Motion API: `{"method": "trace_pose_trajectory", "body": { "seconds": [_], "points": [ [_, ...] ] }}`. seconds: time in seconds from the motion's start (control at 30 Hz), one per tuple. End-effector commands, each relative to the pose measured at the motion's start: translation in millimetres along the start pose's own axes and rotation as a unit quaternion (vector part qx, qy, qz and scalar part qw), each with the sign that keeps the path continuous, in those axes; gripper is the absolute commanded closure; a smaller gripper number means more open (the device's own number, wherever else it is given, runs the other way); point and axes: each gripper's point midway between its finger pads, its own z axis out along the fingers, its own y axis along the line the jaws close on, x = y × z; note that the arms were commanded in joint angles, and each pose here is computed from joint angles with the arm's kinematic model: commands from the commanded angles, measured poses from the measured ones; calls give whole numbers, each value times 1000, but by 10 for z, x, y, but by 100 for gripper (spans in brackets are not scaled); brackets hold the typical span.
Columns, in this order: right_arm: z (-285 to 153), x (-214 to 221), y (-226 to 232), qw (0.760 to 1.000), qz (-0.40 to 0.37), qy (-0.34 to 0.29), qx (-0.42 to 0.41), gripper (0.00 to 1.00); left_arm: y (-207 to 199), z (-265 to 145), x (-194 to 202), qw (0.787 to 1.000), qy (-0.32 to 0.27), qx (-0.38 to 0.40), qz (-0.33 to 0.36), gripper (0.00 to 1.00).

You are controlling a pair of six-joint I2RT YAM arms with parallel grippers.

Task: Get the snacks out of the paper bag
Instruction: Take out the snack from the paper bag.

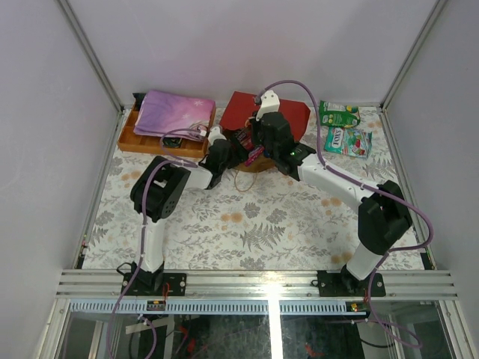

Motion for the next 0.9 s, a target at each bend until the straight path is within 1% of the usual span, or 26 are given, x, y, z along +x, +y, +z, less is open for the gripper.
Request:
{"method": "trace_pose_trajectory", "body": {
  "seconds": [0.0, 0.07, 0.17, 0.23, 0.3, 0.33, 0.37, 0.4, 0.47, 0.5, 0.57, 0.7, 0.87],
  "points": [
    [43, -155, 40, 999, 22, -24, 2, 100, -52, 211, -91, 1000, 5, 4, -14, 36],
    [45, -189, 22, 1000, 16, -22, 8, 100, -51, 259, -43, 1000, 19, -1, -16, 41],
    [26, -328, 36, 1000, 14, -28, 4, 100, -36, 285, -60, 999, 16, -3, -29, 45],
    [0, -408, 59, 1000, 18, -19, 2, 100, -121, 280, -99, 999, 26, 10, -47, 50],
    [-33, -387, 54, 1000, 30, -2, 6, 100, -191, 242, -178, 998, 19, 14, -58, 61],
    [-58, -331, 49, 999, 41, 6, 8, 100, -207, 220, -195, 998, 14, 17, -59, 70],
    [-83, -282, 46, 999, 51, 7, 6, 100, -181, 191, -187, 998, 10, 17, -61, 76],
    [-104, -201, 61, 998, 58, 8, -2, 100, -171, 171, -190, 998, 2, 22, -62, 82],
    [-204, -145, 90, 997, 78, -9, -23, 100, -152, 131, -186, 997, -11, 34, -64, 98],
    [-239, -84, 92, 996, 83, -12, -29, 100, -146, 98, -193, 997, -14, 37, -66, 100],
    [-296, -51, 69, 996, 89, -14, -30, 100, -196, 1, -241, 997, -18, 45, -66, 100],
    [-404, -214, 57, 996, 73, -23, -36, 100, -456, -231, -375, 996, -24, 69, -47, 100],
    [-597, -291, -58, 996, 74, -33, -22, 100, -670, -748, -349, 993, -22, 103, -55, 100]
  ]
}}
